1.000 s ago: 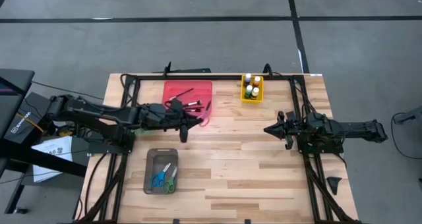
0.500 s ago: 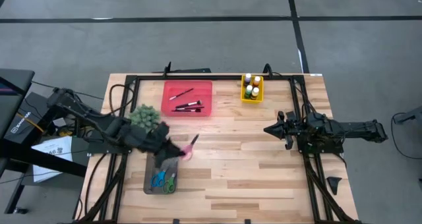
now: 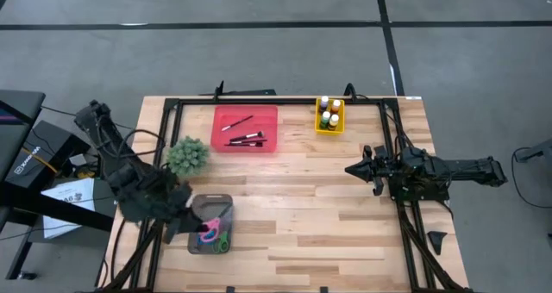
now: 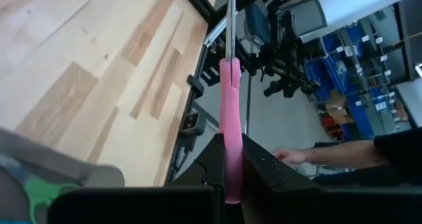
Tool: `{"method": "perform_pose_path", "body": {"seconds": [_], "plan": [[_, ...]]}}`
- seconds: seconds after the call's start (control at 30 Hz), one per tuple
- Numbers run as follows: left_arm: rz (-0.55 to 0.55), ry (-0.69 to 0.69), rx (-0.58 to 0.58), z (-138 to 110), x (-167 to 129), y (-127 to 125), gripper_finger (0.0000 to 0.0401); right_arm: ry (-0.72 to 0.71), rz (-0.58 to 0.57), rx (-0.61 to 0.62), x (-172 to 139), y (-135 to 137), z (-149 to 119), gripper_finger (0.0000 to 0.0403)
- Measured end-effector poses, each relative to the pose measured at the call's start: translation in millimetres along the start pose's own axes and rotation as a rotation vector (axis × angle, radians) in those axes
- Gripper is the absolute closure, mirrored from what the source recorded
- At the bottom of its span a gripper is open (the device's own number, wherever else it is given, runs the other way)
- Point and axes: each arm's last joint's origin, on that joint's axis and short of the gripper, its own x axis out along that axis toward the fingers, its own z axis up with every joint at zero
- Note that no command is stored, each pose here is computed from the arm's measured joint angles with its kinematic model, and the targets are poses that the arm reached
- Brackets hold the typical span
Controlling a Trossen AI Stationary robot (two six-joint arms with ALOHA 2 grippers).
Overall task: Pick & Place Paint Supplies
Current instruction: Put the pink scissors into the black bin
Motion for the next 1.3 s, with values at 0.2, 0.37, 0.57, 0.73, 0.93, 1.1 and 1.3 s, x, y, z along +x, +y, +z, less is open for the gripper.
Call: {"method": "perform_pose_path", "body": {"seconds": [0.2,0.37,0.57,0.73,0.93,1.1,1.3], "plan": [[0.006,-0.048,-0.046,-21,-16,-4,0.0393,0.000,0.000,0.000,0,0,0,0.0397],[0.035,-0.079,-0.104,-32,-21,-2,0.0393,0.000,0.000,0.000,0,0,0,0.0397],[0.083,-0.082,-0.198,-44,-12,1,0.0393,0.000,0.000,0.000,0,0,0,0.0397],[0.118,-0.086,-0.261,-52,-3,3,0.0393,0.000,0.000,0.000,0,0,0,0.0397],[0.147,-0.090,-0.290,-56,1,5,0.0393,0.000,0.000,0.000,0,0,0,0.0397],[0.187,-0.094,-0.295,-57,0,10,0.0393,0.000,0.000,0.000,0,0,0,0.0397],[0.275,-0.070,-0.308,-58,-2,20,0.0393,0.000,0.000,0.000,0,0,0,0.0397]]}}
